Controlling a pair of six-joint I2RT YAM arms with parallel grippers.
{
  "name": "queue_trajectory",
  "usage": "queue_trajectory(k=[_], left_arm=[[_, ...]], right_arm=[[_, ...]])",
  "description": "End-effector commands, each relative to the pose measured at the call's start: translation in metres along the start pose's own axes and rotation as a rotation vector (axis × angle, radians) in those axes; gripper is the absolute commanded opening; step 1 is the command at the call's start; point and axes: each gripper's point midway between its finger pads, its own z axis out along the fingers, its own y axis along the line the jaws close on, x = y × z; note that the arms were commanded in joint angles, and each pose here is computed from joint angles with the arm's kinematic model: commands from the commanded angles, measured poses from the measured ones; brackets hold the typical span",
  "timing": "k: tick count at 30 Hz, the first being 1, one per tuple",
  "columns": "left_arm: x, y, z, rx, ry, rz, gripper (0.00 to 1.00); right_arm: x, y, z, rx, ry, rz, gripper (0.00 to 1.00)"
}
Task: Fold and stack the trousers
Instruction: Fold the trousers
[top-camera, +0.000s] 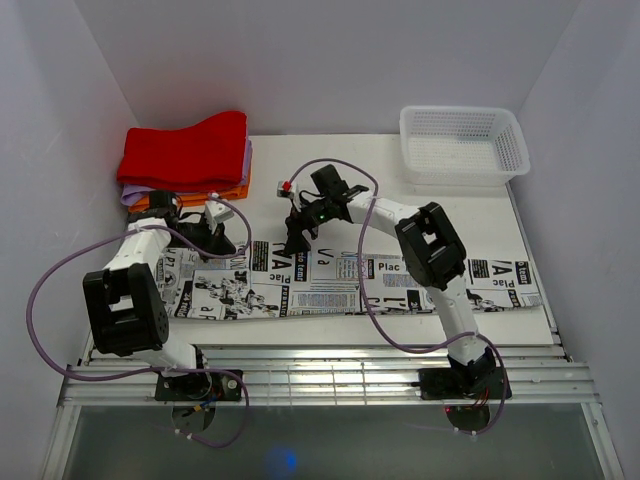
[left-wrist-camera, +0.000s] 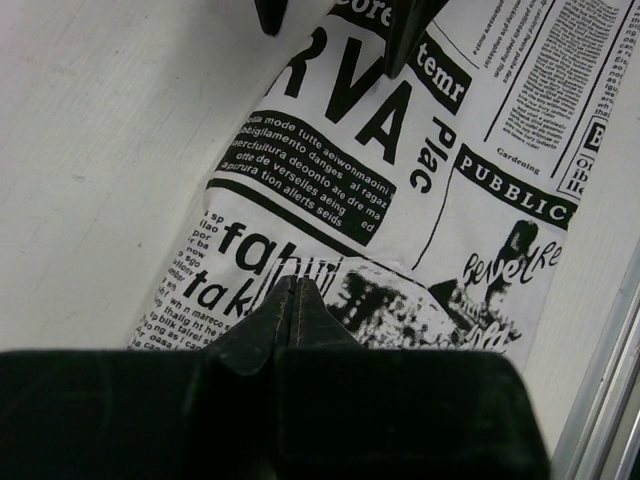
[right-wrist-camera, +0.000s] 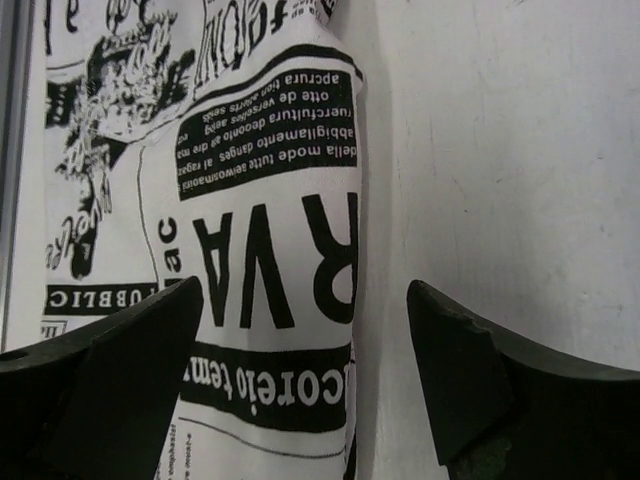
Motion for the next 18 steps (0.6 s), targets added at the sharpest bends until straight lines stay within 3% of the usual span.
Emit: queue_trajectory(k=[1, 4, 6, 7, 9, 13, 18], left_arm=[[-0.017, 0.006, -0.005, -0.041, -0.039, 0.049, 0.09], [-0.023, 0.01, -0.008, -0.064, -0.042, 0.017, 0.19], [-0.027, 0.014, -0.009, -0.078, -0.046, -0.009, 0.24], [-0.031, 0.017, -0.011, -0.087, -0.052, -0.014, 0.25], [-0.04, 0.022, -0.014, -0.101, -0.07, -0.03, 0.27], [-0.062, 0.03, -0.02, -0.133, -0.117, -0.143, 0.36], [-0.072, 0.047, -0.027, -0.232, -0.136, -0.243, 0.51]], right_arm=[[0.003, -0.009, 0.017, 0.026, 0.015, -0.044, 0.81], [0.002, -0.006, 0.019, 0.015, 0.019, -0.049, 0.54], [0.0, 0.002, 0.017, 0.016, 0.016, -0.073, 0.42], [0.0, 0.004, 0.017, 0.017, 0.018, -0.099, 0.25], [0.005, 0.008, 0.018, 0.036, 0.038, -0.121, 0.11], [-0.004, 0.028, 0.012, 0.088, 0.048, -0.219, 0.08], [0.005, 0.061, 0.024, 0.203, 0.137, -0.476, 0.08]])
